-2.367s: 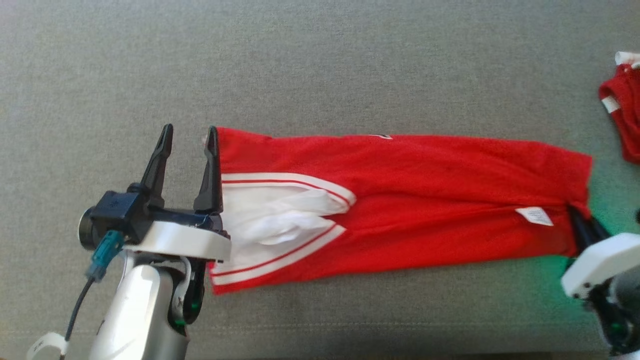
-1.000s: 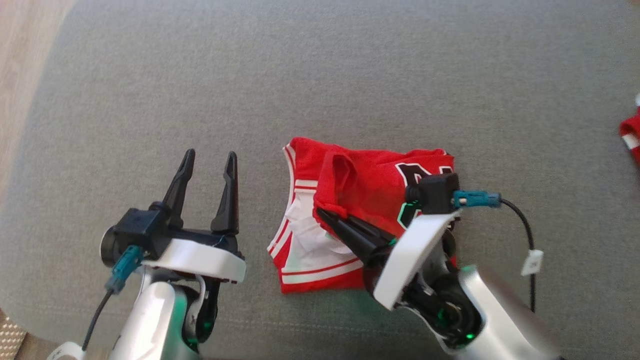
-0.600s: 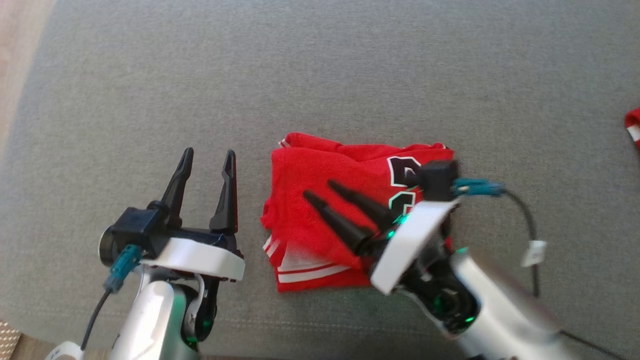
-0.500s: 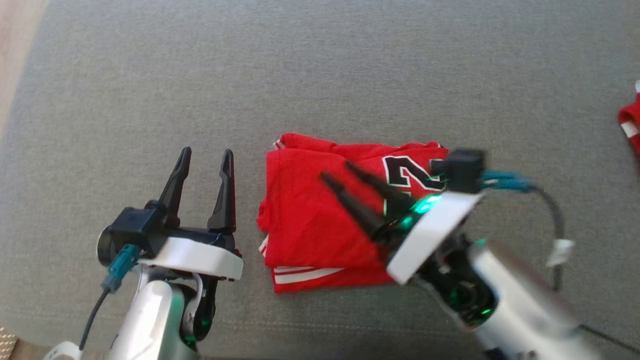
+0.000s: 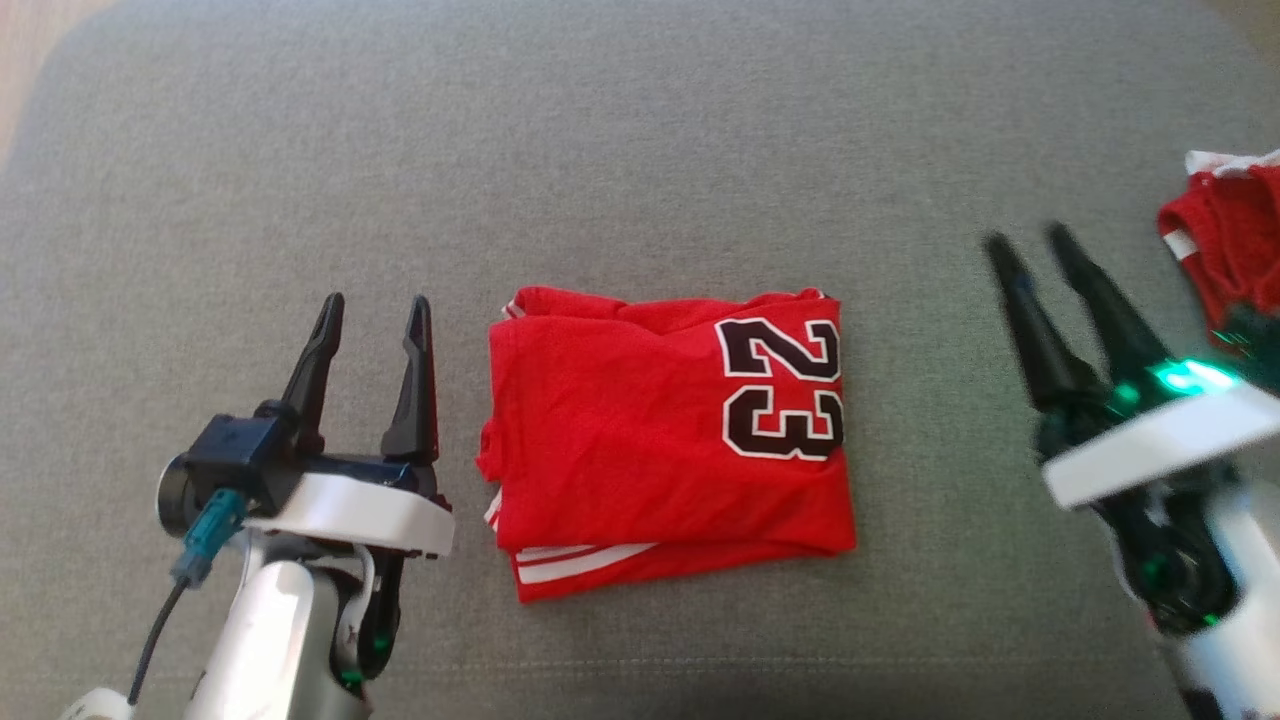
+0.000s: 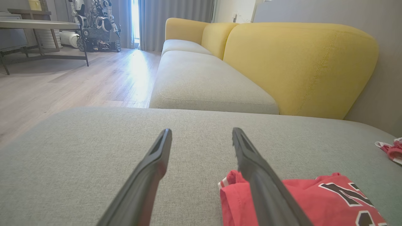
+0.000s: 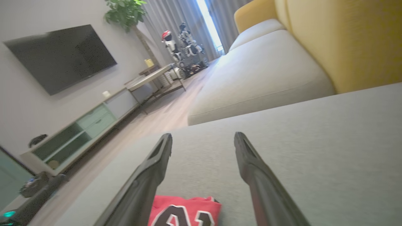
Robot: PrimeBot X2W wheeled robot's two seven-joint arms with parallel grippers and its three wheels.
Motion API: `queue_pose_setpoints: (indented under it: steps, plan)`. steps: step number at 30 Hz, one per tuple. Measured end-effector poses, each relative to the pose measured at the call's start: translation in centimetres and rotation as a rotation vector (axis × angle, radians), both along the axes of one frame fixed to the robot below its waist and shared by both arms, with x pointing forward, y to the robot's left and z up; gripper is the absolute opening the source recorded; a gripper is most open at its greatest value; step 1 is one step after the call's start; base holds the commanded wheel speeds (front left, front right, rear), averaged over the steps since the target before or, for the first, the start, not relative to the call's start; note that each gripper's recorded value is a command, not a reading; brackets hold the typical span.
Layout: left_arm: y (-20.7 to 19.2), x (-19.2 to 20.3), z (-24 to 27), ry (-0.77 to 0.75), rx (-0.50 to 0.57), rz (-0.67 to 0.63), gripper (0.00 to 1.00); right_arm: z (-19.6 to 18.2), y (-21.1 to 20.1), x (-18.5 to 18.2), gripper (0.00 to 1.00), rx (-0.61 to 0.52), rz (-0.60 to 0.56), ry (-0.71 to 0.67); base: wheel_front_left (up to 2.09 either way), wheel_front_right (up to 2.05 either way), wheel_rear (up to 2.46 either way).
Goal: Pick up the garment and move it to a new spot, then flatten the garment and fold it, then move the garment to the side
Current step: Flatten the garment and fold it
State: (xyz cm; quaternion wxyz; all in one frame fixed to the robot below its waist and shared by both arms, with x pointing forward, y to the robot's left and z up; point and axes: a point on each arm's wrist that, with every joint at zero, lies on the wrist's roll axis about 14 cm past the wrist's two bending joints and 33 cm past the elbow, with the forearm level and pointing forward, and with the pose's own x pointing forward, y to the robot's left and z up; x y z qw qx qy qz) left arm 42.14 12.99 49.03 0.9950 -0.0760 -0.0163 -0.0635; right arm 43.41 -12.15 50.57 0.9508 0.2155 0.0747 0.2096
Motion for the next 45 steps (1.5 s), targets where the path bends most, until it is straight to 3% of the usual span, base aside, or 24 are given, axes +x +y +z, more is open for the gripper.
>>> queue_pose_setpoints:
  steps: [9, 16, 45]
  plan:
    - [0.3, -0.6, 0.1, -0.001, 0.016, 0.008, 1.0, -1.0, -7.2, -2.3, 1.0, -0.215, -0.202, -0.035, 0.0, 0.0, 0.0]
    - [1.2, -1.5, 0.3, 0.002, 0.041, 0.03, 1.0, 2.6, -8.1, -2.8, 1.0, -0.276, -0.288, -0.187, 0.0, 0.0, 0.0]
    - [2.3, -7.8, -0.2, 0.049, 0.096, 0.049, 1.0, 1.9, -6.6, -8.3, 1.0, -0.336, -0.27, -0.134, 0.0, 0.0, 0.0]
